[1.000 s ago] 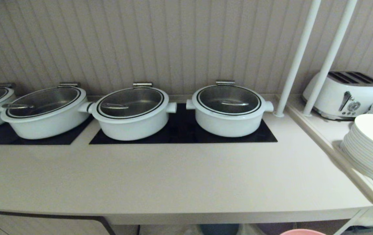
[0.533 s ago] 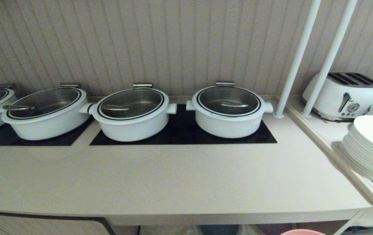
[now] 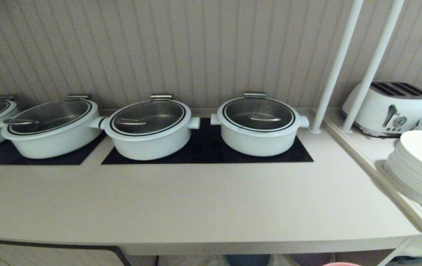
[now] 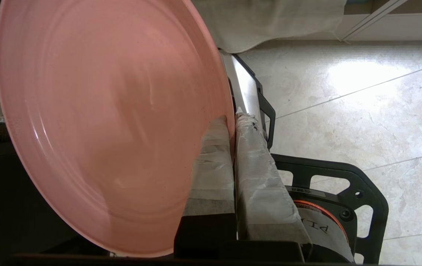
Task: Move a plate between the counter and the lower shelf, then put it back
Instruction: Put the plate
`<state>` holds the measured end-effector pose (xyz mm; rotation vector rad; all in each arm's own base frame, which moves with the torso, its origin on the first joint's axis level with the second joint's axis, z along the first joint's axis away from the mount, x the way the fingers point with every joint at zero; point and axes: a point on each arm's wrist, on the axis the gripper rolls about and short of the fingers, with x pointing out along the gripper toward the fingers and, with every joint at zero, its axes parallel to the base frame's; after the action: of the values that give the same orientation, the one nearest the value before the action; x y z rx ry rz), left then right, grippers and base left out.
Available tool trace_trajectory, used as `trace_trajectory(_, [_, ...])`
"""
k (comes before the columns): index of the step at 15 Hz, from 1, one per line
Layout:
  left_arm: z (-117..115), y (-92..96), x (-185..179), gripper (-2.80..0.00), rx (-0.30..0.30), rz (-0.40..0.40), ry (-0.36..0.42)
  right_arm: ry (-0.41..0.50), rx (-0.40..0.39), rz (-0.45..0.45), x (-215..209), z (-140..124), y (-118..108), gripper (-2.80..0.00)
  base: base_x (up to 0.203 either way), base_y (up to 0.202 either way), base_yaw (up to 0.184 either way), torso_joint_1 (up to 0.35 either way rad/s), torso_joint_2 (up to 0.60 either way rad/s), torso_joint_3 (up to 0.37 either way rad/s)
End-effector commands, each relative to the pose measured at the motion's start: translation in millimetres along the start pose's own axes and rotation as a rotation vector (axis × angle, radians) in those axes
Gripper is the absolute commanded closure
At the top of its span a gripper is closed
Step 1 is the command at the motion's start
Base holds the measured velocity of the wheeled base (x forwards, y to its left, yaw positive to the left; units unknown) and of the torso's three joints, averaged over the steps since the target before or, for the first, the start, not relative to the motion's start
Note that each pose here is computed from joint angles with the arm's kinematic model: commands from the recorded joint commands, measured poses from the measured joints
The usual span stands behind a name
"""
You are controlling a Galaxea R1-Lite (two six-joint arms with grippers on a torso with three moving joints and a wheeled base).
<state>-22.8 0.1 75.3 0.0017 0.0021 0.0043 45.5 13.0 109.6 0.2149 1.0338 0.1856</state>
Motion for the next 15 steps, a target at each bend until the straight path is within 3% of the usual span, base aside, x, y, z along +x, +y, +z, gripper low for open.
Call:
trace_trajectory(1, [0.0, 0.0, 0.0, 0.0, 0.0, 0.0, -0.001, 0.007, 0.002, 0.0, 0.6, 0.4, 0.1, 0.0, 0.0, 0.0, 0.0, 0.0, 0.0, 0.0])
trace_trajectory(15, [0.0, 0.0, 0.0, 0.0, 0.0, 0.0, -0.001, 0.005, -0.004, 0.012, -0.2, 8.3, 2.6, 0.0, 0.0, 0.0, 0.0, 0.0, 0.0, 0.0])
